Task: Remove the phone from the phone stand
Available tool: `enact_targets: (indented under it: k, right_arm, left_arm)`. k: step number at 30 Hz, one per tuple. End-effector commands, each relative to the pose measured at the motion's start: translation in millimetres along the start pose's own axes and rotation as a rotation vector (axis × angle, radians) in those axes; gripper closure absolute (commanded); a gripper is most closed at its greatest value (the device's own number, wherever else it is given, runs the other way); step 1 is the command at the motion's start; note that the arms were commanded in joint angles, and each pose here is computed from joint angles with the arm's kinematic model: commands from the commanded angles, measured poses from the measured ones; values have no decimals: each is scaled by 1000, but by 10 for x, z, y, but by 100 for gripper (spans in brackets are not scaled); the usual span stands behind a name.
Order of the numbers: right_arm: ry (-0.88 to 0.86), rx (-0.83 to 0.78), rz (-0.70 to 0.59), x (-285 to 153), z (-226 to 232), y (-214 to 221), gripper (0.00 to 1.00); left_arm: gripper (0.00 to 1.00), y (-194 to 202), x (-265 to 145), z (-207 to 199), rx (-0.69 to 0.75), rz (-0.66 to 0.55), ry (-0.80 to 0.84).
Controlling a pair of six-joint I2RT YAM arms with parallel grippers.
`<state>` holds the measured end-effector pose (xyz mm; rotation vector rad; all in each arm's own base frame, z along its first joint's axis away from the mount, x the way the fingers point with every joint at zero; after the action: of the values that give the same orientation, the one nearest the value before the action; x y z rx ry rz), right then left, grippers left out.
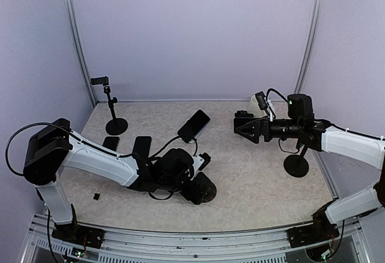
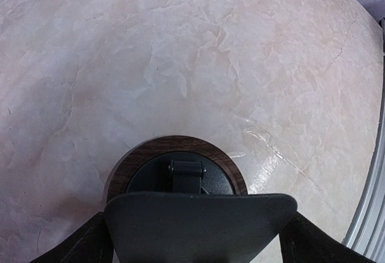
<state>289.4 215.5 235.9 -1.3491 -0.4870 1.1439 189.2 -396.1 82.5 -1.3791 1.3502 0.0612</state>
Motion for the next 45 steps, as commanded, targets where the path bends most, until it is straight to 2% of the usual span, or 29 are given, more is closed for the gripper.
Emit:
enact_targets:
  k: [1,11,22,29,35,45]
  right_arm:
    - [-2,-11,1,13,23,28,0]
    - [-5,-7,6,48,1,50,0]
    - [-5,-4,13,67,-13,73,0]
    - [-2,-3,15,64,-15,88,0]
    - [-1,-6,15,69,-20,87,0]
    - [-8,-1,11,85,-22,89,0]
  left_arm:
    - [12,-113,37,-68,9,-35,2]
    - [29,-201,-30,-5,2,-64,-37]
    - [39,-536,-285,319,-61,-148,-91]
    - [44,-926,-581,853,-158,-255,-216]
    - [45,-1257,-875,1306,-227,-366,-333]
    - [46,-1610,-1105,2155,-388,-461,-497]
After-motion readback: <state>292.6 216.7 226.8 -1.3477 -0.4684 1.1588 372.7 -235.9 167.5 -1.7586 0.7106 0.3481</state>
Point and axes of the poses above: each gripper's point midway between its finger pads, its own x axis out along the fingers, its own z axis along the line the jaws close on, y = z × x, the point moved 4 cm from there along -x, back along the fingers, and after that the axes turned 13 degrees about -x, right-handed, at the moved point
